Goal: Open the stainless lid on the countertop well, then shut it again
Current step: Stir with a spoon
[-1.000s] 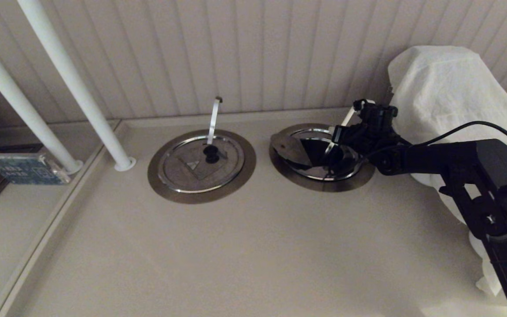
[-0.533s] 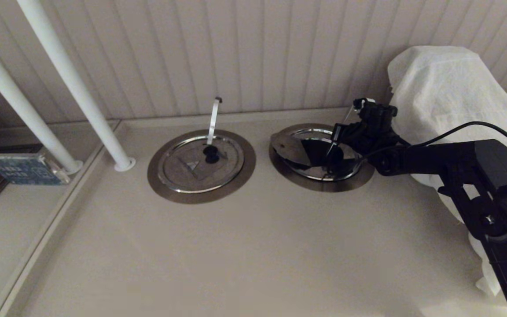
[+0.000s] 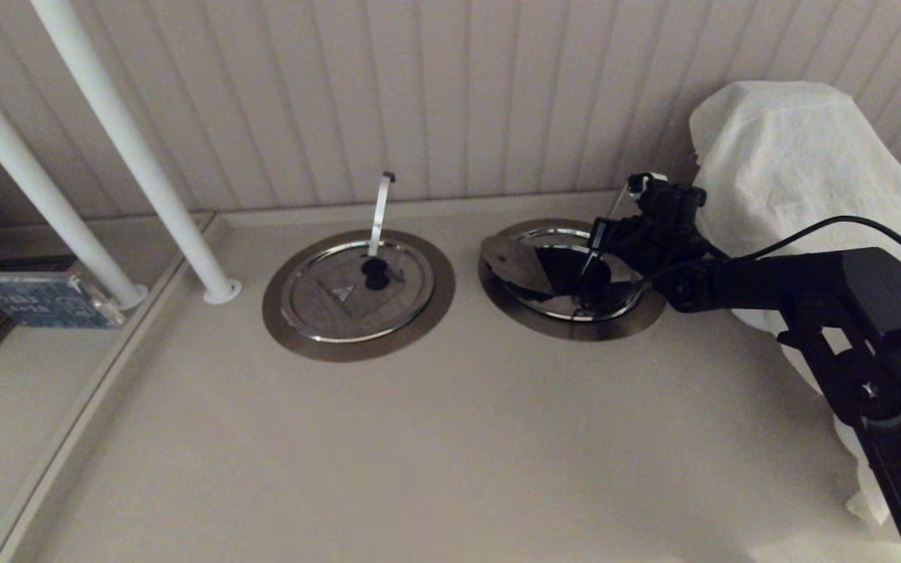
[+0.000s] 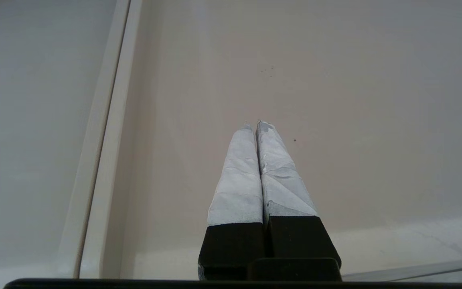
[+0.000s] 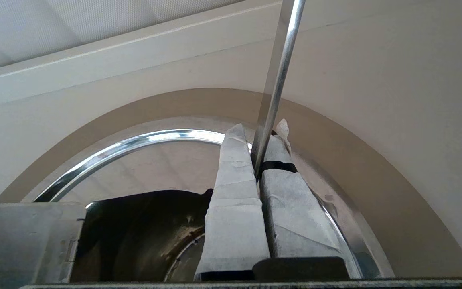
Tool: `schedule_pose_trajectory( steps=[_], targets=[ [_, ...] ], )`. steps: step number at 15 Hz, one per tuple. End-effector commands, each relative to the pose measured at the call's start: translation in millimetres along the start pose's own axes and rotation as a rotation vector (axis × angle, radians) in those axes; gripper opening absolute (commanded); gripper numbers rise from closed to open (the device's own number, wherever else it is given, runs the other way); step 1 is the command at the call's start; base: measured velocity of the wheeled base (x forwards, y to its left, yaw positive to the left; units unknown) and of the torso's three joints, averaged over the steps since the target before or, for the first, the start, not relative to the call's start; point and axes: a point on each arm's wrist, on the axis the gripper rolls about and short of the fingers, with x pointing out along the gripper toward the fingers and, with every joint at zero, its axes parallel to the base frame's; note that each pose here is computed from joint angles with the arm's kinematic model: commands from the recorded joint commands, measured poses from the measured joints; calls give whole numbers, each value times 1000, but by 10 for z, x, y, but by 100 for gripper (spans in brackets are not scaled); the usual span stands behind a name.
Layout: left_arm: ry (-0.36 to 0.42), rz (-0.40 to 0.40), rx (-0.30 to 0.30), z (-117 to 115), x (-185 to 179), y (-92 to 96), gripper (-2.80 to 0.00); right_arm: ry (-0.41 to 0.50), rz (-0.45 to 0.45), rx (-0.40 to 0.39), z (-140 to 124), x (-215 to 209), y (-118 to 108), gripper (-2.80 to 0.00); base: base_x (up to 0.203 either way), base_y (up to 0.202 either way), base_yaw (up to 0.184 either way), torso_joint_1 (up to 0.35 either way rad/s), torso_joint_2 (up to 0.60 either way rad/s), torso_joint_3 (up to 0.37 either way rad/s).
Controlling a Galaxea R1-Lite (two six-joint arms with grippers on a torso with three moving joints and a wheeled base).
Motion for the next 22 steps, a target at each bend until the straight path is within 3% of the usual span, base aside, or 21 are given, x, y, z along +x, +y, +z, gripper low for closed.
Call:
schedule_pose_trajectory(
  steps=[1,11,15,22],
  targets=[
    [-2,0,0,0,-1,0,-280,-15,2,3,62,-22,17,-280,0,0,0,0,0,0],
    [0,0,0,0,0,0,-280,-36,-1,2,322,-247,216,-280,0,0,0,0,0,0],
    [0,0,0,0,0,0,-280,-49,2,-35,437,-376,305,-280,0,0,0,0,0,0],
    [0,0,0,0,0,0,-280,-62,14,-27,551,-473,339,-280,0,0,0,0,0,0]
  ],
)
